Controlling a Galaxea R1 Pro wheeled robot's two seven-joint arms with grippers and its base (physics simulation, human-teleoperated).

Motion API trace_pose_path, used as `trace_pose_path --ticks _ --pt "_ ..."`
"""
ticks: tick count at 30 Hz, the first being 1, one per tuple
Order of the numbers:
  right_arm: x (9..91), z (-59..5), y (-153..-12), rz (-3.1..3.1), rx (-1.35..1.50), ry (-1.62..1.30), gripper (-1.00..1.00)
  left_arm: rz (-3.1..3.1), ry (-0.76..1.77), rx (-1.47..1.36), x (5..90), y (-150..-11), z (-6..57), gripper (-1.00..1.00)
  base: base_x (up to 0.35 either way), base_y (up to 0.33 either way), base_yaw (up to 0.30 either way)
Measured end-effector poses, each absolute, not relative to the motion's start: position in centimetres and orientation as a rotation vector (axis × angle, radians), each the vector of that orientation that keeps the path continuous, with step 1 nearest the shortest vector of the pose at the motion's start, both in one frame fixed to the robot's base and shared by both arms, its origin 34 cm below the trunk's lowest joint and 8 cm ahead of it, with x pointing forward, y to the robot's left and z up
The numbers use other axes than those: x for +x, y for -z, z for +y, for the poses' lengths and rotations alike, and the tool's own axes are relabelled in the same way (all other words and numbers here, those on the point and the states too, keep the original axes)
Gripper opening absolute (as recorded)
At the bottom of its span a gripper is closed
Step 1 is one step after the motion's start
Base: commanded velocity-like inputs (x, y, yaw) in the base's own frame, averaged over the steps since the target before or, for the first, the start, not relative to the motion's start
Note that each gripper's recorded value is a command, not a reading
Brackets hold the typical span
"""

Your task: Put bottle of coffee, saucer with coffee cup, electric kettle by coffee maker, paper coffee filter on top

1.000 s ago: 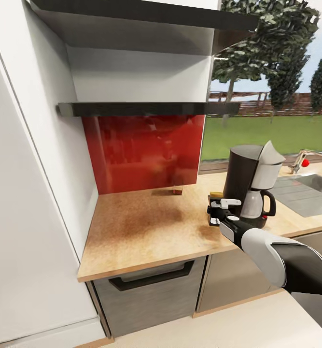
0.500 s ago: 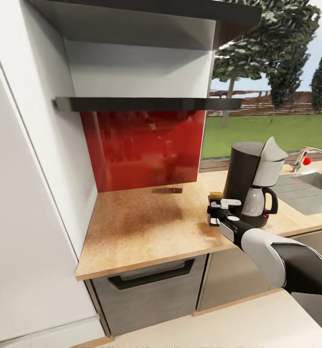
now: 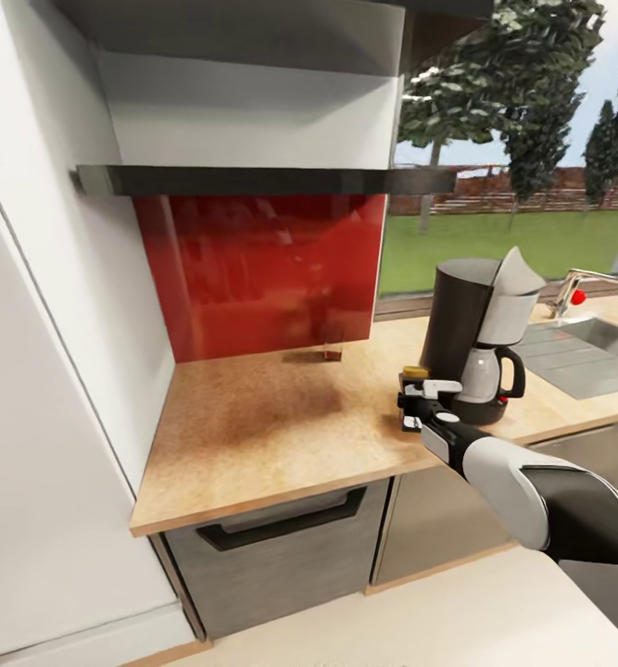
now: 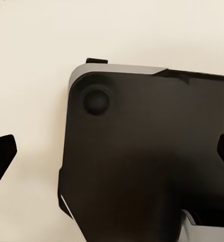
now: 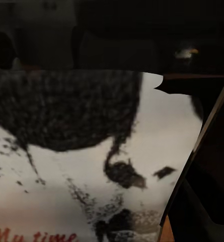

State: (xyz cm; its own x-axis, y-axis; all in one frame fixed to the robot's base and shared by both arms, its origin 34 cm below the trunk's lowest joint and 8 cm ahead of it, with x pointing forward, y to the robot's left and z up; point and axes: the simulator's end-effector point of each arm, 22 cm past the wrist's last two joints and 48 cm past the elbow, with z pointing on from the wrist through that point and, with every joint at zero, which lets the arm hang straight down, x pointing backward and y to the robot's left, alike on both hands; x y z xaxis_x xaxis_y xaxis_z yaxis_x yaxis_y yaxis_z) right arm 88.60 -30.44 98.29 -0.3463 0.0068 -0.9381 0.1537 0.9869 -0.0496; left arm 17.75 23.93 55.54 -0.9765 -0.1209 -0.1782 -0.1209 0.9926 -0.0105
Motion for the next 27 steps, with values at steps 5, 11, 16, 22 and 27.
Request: trace_pose_path --ticks 5,11,16,22,27 --pt "88.9 -30.4 -98.3 1.911 0.116 0.151 -1.0 2.961 -0.001 -0.18 17.6 -55.3 23.9 1.0 0.0 0.0 -0.087" --pt "88.9 -30.5 -98.3 1.911 0.117 0.151 -1.0 2.961 -0.001 -0.181 17.6 -55.3 23.9 1.0 0.0 0.0 -0.007" --pt "88.9 -30.5 -98.3 1.911 0.116 0.151 -1.0 2.961 -0.001 -0.181 17.6 -55.3 23.9 1.0 0.0 0.0 0.0" --pt "88.4 -30.6 -97.2 1.935 0.123 0.153 1.0 2.962 -0.001 -0.181 17.6 -55.3 23.9 1.0 0.0 0.0 0.0" --pt "88.4 -30.6 -97.2 1.934 0.123 0.153 1.0 2.962 -0.001 -0.181 17.6 -55.3 23.9 1.0 0.0 0.0 0.0"
